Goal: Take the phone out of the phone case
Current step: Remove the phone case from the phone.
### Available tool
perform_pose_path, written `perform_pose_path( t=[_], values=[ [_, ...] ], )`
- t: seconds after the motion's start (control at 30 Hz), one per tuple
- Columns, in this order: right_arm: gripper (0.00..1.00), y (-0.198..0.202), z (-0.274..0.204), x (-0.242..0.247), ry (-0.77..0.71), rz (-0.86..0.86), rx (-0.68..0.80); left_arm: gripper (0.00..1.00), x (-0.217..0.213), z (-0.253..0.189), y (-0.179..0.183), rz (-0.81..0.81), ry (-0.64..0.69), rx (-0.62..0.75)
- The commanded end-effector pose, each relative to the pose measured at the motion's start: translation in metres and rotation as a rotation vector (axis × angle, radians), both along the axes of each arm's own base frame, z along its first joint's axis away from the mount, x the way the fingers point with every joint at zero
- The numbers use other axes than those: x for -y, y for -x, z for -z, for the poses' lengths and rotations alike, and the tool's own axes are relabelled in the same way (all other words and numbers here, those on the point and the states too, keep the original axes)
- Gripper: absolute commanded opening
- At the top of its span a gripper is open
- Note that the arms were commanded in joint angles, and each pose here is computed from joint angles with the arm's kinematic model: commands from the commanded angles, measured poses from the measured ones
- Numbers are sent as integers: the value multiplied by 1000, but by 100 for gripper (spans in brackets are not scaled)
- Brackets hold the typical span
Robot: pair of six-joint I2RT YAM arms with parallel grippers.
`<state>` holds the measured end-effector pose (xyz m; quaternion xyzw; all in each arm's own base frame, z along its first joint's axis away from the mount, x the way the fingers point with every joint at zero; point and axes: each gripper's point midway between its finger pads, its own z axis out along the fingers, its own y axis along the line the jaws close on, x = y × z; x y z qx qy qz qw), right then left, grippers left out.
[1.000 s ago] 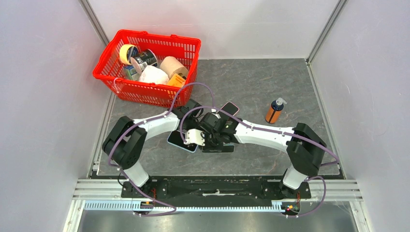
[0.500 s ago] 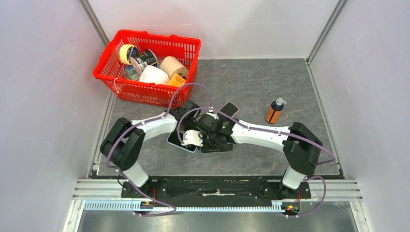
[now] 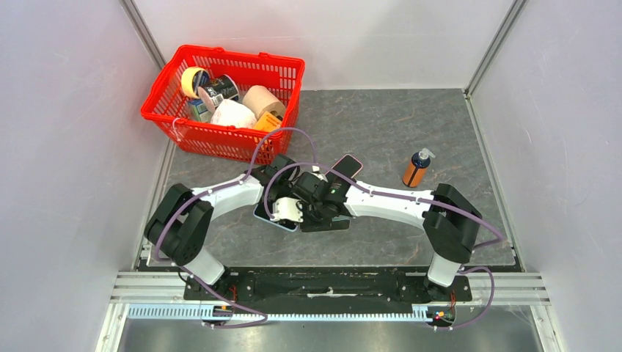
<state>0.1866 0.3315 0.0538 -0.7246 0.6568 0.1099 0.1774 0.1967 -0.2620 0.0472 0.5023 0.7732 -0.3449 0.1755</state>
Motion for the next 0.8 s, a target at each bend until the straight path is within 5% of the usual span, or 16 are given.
perform_pose_path(
  t=[0.0,0.77],
  values=[
    [0,34,84,61,284,178,-237,2,53,-94,-4,175,324,244],
    [0,41,5,58,15,79,-132,2,23,-27,-77,7,57,346]
  ],
)
